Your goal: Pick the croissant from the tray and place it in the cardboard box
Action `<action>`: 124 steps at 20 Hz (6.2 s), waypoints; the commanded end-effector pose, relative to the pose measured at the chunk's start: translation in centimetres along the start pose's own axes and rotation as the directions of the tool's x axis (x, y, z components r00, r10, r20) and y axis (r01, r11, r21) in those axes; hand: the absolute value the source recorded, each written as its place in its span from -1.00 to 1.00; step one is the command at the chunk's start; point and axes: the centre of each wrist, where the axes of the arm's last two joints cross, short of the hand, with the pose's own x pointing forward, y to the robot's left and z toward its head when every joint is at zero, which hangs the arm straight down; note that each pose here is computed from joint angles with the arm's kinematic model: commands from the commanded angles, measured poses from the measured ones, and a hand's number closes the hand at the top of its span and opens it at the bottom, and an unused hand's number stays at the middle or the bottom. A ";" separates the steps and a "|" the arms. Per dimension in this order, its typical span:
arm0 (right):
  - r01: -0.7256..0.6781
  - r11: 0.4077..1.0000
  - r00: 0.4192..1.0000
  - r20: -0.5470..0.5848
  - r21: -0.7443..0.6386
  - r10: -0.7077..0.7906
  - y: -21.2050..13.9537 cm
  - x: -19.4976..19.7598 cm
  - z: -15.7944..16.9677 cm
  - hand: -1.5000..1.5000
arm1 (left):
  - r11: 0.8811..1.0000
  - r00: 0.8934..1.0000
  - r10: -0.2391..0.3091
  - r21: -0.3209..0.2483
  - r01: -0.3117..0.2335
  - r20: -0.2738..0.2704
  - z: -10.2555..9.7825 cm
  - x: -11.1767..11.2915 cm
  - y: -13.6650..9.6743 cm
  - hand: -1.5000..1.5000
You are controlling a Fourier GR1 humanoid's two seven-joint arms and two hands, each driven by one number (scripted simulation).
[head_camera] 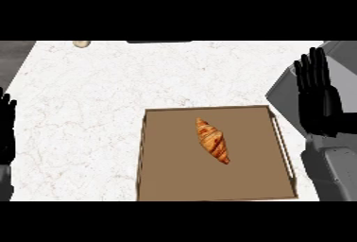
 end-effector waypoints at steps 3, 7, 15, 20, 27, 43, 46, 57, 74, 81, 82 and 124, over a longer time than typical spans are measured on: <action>-0.248 0.909 0.957 0.232 0.336 0.175 3.1 6.1 -2.6 -1.00 | 0.956 0.984 -0.032 -0.282 0.081 0.176 0.0 3.2 -3.7 0.00; -0.704 0.557 0.705 0.529 0.441 0.472 3.4 11.7 -4.6 -1.00 | 0.855 0.967 -0.047 -0.490 0.167 0.249 1.3 3.4 -5.7 0.00; -0.859 0.148 0.502 0.750 0.490 0.430 6.4 12.9 -3.1 -1.00 | 0.749 0.956 -0.006 -0.632 0.199 0.294 1.8 4.8 -8.8 0.00; -0.905 -0.048 0.368 0.835 0.423 0.409 7.7 13.8 -2.5 -1.00 | 0.744 0.953 -0.011 -0.634 0.210 0.303 1.9 4.0 -8.5 0.00; -0.840 -0.449 0.092 0.895 0.305 0.436 13.3 14.7 1.7 -1.00 | 0.734 0.955 -0.010 -0.647 0.207 0.295 1.0 3.7 -8.4 0.00; -0.682 -0.676 -0.140 0.858 0.279 0.495 21.1 10.2 10.9 -1.00 | 0.751 0.954 -0.019 -0.626 0.211 0.300 0.9 4.0 -9.2 0.00; -0.656 -0.692 -0.127 0.859 0.302 0.495 20.9 9.2 11.2 -1.00 | 0.739 0.957 -0.002 -0.644 0.197 0.291 1.8 3.9 -10.7 0.00; -0.687 -0.687 -0.229 0.827 0.236 0.513 20.8 5.9 12.3 -1.00 | 0.745 0.954 -0.012 -0.634 0.209 0.300 1.2 3.3 -9.1 0.00; -0.640 -0.729 -0.264 0.823 0.241 0.503 20.5 2.6 11.3 -1.00 | 0.741 0.953 0.017 -0.644 0.191 0.301 2.3 3.3 -9.9 0.00; -0.607 -0.756 -0.276 0.828 0.243 0.488 17.2 -0.8 9.2 -1.00 | 0.744 0.952 0.001 -0.636 0.205 0.307 2.0 4.0 -10.1 0.00; -0.614 -0.757 -0.314 0.811 0.223 0.493 17.0 -0.7 7.3 -1.00 | 0.750 0.949 0.004 -0.629 0.206 0.316 0.1 5.3 -8.5 0.00; -0.968 0.069 0.164 0.405 0.239 0.900 9.7 5.3 -5.3 1.00 | 0.749 0.951 0.000 -0.630 0.206 0.310 1.2 3.8 -9.5 0.00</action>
